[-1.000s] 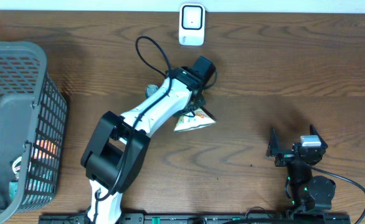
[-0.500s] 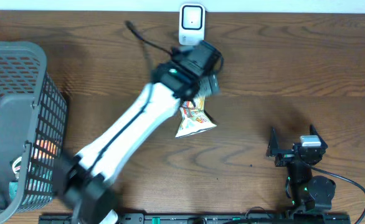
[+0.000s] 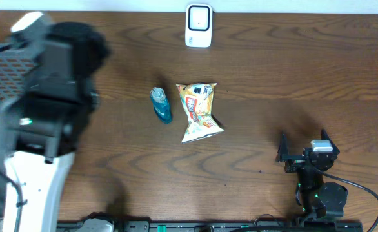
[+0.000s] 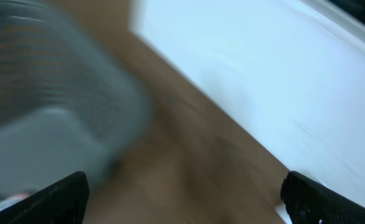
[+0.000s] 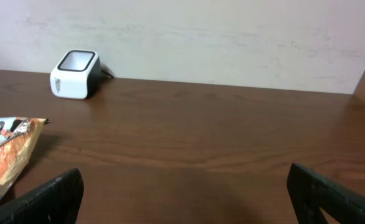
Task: Scan the item barcode
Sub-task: 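Carry the snack bag out and drop it beside the bottle, then reach into the basket and grasp the Kleenex tissue pack with left gripper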
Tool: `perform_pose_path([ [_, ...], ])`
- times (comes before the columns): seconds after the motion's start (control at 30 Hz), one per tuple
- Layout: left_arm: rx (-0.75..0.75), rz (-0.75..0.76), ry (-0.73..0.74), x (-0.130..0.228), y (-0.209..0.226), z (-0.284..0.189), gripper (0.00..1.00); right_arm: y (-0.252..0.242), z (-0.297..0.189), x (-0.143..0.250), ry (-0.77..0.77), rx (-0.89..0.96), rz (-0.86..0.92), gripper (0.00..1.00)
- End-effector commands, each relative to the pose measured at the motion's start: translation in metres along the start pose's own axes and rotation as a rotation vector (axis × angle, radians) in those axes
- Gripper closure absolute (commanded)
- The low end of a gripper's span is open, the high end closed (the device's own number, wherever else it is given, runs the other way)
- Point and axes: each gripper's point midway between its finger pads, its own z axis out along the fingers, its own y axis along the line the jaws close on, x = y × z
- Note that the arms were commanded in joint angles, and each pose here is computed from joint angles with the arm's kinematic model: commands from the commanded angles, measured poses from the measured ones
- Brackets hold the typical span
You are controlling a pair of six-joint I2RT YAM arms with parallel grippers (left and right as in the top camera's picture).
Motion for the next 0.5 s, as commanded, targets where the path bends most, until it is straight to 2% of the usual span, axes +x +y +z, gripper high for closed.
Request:
perform_pose_path([
  [0.0,-0.167,-0.132,-0.054,-0.030,0.064,0.008,0.02,0.001,0.000,0.001,0.004,0.000,0.002,0.01],
  [0.13,-0.308,-0.290,-0.026,-0.039,0.126,0.018,0.02,0.001,0.000,0.001,0.004,0.000,0.002,0.01],
  [0.23,-0.398,-0.408,0.034,-0.033,0.166,0.024,0.02,0.001,0.000,0.001,0.004,0.000,0.002,0.01],
  [0.37,-0.495,-0.578,0.220,0.000,0.208,0.037,0.03,0.001,0.000,0.001,0.004,0.000,0.002,0.01],
  [0.47,-0.579,-0.647,0.364,0.027,0.232,0.052,0.02,0.001,0.000,0.001,0.004,0.000,0.002,0.01],
])
